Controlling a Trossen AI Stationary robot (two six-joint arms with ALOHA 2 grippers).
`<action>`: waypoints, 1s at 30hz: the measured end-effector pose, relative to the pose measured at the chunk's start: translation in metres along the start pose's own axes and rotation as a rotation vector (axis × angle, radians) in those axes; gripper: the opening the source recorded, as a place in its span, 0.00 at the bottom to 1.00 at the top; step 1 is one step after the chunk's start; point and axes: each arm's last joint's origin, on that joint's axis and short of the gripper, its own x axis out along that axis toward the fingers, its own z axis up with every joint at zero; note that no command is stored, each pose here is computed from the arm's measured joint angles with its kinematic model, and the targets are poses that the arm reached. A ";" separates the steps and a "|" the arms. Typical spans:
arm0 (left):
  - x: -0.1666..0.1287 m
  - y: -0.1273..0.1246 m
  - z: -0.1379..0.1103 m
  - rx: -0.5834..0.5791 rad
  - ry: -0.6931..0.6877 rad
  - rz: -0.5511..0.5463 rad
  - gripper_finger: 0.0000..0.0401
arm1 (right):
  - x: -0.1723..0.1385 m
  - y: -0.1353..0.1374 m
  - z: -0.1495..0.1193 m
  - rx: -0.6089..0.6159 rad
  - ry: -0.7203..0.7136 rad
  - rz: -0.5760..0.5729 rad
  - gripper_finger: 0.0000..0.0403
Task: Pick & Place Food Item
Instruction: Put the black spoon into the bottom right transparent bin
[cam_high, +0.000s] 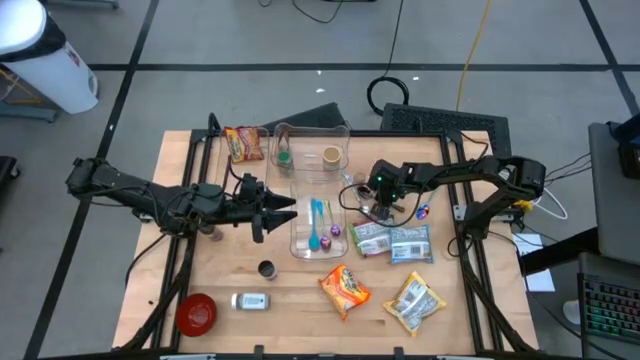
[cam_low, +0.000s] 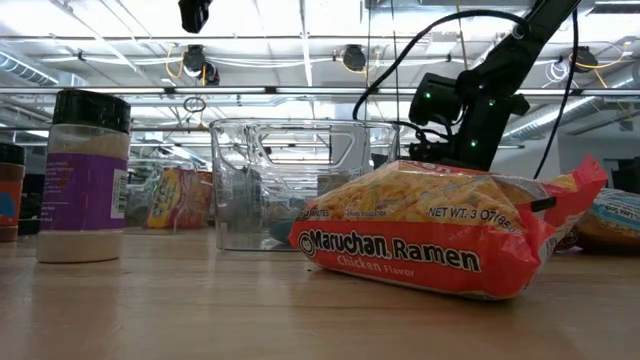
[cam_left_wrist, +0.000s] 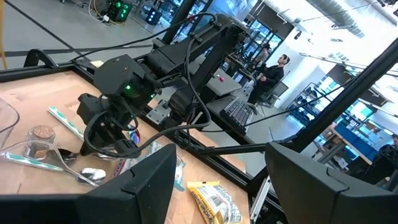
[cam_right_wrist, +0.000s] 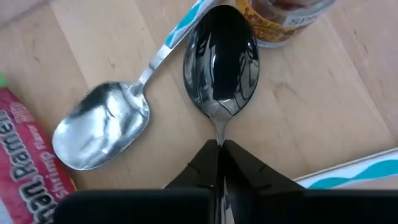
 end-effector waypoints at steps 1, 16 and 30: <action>0.000 0.000 0.000 0.000 -0.001 0.000 0.64 | -0.002 0.000 0.001 0.009 -0.009 0.002 0.01; 0.000 0.000 0.000 -0.033 0.000 -0.005 0.64 | -0.095 0.020 0.004 0.021 -0.343 0.072 0.00; 0.005 0.013 0.010 -0.491 0.059 -0.054 0.64 | -0.200 0.100 0.032 -0.388 -0.908 -0.086 0.00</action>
